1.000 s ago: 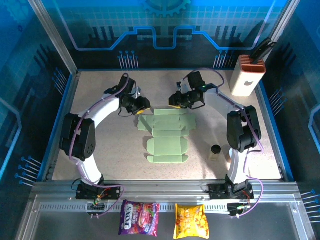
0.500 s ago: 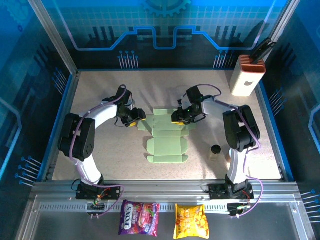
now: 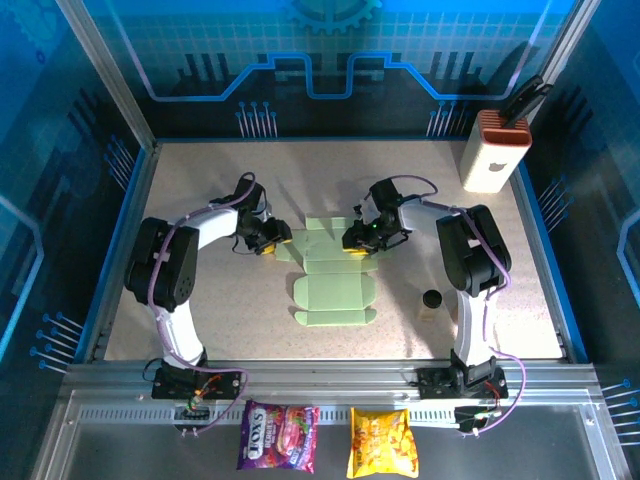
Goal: Fold the paper box
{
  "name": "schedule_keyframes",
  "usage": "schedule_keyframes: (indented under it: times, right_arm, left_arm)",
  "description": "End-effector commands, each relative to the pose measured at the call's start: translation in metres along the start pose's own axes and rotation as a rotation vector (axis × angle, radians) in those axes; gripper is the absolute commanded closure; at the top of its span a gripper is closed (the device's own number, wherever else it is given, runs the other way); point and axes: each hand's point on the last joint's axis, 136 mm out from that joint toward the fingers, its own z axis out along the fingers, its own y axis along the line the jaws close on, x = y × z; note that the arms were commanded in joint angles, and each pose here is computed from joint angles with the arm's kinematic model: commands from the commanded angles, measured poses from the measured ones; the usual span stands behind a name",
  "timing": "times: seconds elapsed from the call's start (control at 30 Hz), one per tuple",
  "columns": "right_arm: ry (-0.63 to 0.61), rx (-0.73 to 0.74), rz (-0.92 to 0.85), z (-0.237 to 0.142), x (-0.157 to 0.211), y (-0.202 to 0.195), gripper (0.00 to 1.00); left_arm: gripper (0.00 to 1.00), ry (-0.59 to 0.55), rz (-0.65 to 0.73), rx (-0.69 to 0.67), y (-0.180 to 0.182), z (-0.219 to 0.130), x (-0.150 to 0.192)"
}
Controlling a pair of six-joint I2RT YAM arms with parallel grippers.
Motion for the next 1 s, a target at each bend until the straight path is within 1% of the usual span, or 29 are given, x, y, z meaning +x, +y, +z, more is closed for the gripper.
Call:
schedule_keyframes:
  times: [0.0, 0.13, 0.4, 0.47, 0.57, 0.67, 0.77, 0.97]
  right_arm:
    - [0.03, 0.003, 0.006, 0.009, 0.01, -0.008, 0.68]
    - [0.031, 0.003, 0.008, 0.01, 0.011, -0.008, 0.68]
    - [0.028, 0.003, 0.006, 0.008, 0.011, -0.008, 0.68]
    - [0.028, 0.002, 0.006, 0.008, 0.011, -0.008, 0.68]
    - [0.027, 0.002, 0.006, 0.008, 0.012, -0.008, 0.68]
    - [0.026, 0.001, 0.005, 0.008, 0.013, -0.008, 0.68]
    - [0.026, 0.002, 0.007, 0.007, 0.013, -0.008, 0.68]
    - [0.026, 0.001, 0.008, 0.007, 0.013, -0.007, 0.68]
  left_arm:
    - [0.49, 0.016, 0.005, 0.068, -0.005, 0.004, 0.001]
    - [0.51, 0.02, 0.003, 0.11, -0.011, 0.007, 0.002]
    - [0.51, 0.04, -0.018, 0.18, -0.018, 0.014, 0.005]
    - [0.51, 0.033, -0.021, 0.179, -0.017, 0.013, 0.005]
    - [0.48, 0.0, -0.022, 0.145, -0.011, 0.008, 0.004]
    - [0.51, -0.013, -0.011, 0.166, -0.015, 0.004, 0.004]
    - [0.53, 0.007, 0.0, 0.217, -0.024, 0.004, 0.006]
    - [0.55, 0.035, -0.012, 0.267, -0.03, 0.011, 0.007]
